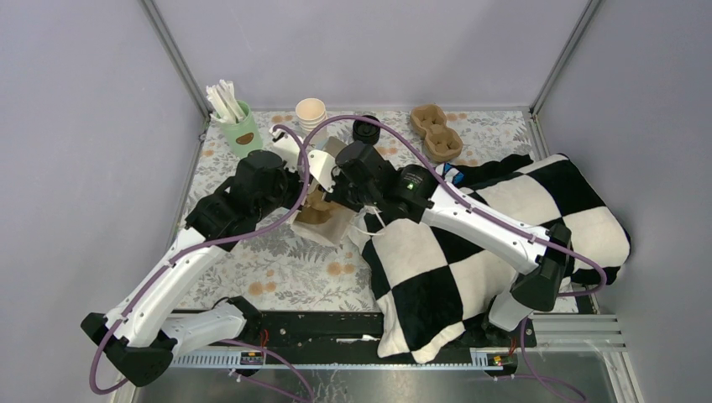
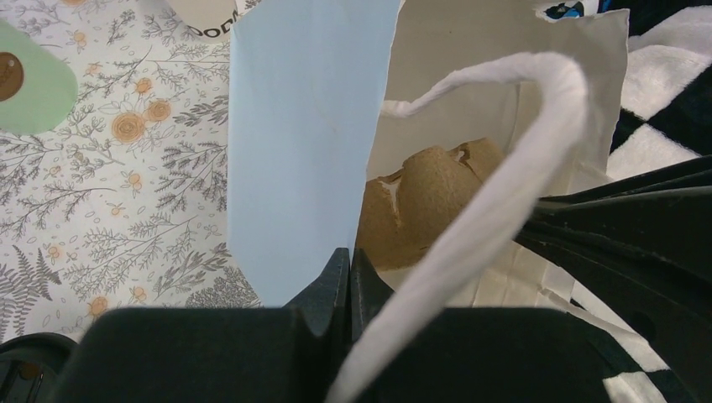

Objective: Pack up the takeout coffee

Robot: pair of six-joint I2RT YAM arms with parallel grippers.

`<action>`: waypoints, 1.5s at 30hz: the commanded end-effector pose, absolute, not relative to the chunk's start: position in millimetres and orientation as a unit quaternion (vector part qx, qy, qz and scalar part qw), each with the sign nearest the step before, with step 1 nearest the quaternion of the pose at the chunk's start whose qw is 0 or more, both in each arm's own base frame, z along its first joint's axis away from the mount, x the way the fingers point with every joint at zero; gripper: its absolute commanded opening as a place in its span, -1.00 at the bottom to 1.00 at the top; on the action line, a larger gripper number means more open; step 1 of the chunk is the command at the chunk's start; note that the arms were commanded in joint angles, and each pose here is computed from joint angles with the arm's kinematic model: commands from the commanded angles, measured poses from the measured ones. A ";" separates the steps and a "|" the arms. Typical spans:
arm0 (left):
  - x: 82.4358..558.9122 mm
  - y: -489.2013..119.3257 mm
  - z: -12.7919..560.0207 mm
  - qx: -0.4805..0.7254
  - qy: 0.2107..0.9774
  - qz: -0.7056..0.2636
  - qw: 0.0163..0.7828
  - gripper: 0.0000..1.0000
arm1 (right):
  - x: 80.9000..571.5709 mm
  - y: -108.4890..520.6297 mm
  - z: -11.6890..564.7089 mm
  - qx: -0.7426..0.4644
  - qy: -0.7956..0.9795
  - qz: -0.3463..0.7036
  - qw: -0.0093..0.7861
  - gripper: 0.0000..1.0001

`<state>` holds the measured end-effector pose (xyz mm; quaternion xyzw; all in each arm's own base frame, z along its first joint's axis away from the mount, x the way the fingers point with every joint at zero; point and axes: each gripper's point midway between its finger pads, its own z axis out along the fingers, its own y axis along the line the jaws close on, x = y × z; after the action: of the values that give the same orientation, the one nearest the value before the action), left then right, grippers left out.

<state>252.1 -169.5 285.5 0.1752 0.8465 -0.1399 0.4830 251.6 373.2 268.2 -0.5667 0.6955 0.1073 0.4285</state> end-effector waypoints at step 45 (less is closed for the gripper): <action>248.8 -181.2 287.5 0.199 0.824 -0.157 0.507 -1.00 | 277.8 374.7 262.6 -0.544 0.676 0.157 0.472 -0.83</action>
<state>249.4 -176.9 278.3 0.1994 0.8375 -0.1399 0.4892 264.6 365.2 237.9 -0.5419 0.7130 0.1570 0.4164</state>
